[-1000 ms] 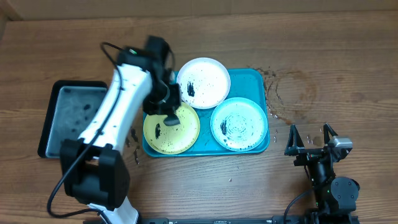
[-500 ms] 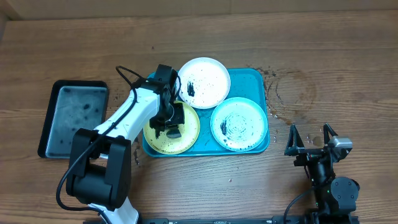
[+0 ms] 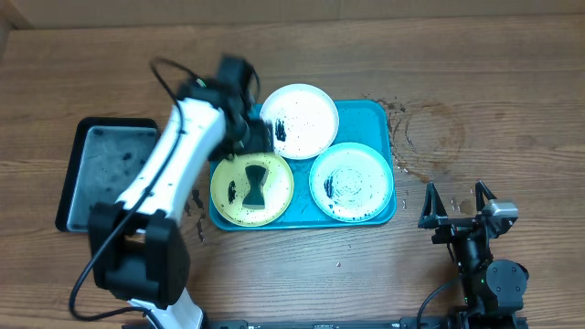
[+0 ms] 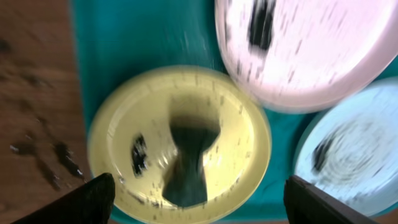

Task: Clean dirty plates on tray and stack at the side
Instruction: 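Carry the sponge with the left gripper onto the yellow plate, then reach the right gripper to the yellow plate's rim and grip it, then scrub the yellow plate with the sponge while the right gripper holds it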

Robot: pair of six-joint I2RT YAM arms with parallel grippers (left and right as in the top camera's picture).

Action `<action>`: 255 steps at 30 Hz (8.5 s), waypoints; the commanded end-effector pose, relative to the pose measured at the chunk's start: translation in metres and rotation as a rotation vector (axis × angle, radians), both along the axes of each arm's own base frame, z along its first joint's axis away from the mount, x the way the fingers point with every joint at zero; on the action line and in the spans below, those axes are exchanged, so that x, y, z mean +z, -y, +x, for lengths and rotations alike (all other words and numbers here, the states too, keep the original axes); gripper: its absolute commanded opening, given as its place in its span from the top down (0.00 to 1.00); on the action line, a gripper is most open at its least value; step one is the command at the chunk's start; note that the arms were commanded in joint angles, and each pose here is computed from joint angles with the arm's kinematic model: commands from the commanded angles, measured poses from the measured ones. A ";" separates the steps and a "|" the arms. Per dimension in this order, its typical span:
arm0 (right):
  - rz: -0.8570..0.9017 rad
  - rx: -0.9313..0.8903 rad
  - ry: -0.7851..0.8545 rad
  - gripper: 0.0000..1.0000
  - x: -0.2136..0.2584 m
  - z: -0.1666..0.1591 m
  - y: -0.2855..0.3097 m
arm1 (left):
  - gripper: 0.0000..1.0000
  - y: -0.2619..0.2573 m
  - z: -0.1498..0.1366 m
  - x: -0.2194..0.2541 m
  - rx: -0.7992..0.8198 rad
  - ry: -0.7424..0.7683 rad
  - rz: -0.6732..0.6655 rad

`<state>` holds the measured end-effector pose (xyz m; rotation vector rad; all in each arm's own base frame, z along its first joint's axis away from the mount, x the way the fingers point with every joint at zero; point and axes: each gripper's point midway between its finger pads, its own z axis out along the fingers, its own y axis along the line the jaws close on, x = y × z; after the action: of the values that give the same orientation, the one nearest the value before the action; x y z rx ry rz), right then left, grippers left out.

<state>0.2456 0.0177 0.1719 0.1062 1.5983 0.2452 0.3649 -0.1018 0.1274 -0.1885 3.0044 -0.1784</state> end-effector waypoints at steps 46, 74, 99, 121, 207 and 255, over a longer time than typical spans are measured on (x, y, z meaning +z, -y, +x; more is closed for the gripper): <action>0.092 0.624 -0.962 0.00 0.071 0.145 -0.231 | 0.00 -0.131 0.017 0.075 0.607 0.119 0.069; -0.110 0.313 -1.497 0.61 -0.139 0.073 -0.296 | 0.17 -0.102 0.013 0.074 0.400 0.072 -0.054; -0.092 0.276 -1.483 0.96 -0.159 0.073 -0.291 | 0.36 -0.047 0.006 0.030 0.135 -0.077 -0.038; -0.076 0.258 -1.484 0.77 -0.171 0.071 -0.288 | 0.48 -0.015 -0.002 -0.019 -0.031 -0.240 -0.088; -0.074 0.259 -1.482 0.96 -0.171 0.072 -0.289 | 0.96 0.029 -0.014 -0.092 -0.253 -0.186 -0.228; -0.075 0.258 -1.484 0.96 -0.171 0.071 -0.288 | 0.96 -0.088 -0.044 -0.121 0.158 -0.225 0.457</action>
<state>0.3165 0.3174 0.0098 -0.0156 3.0989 0.4046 0.3193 -0.0700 0.0056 -0.2667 3.2536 0.0950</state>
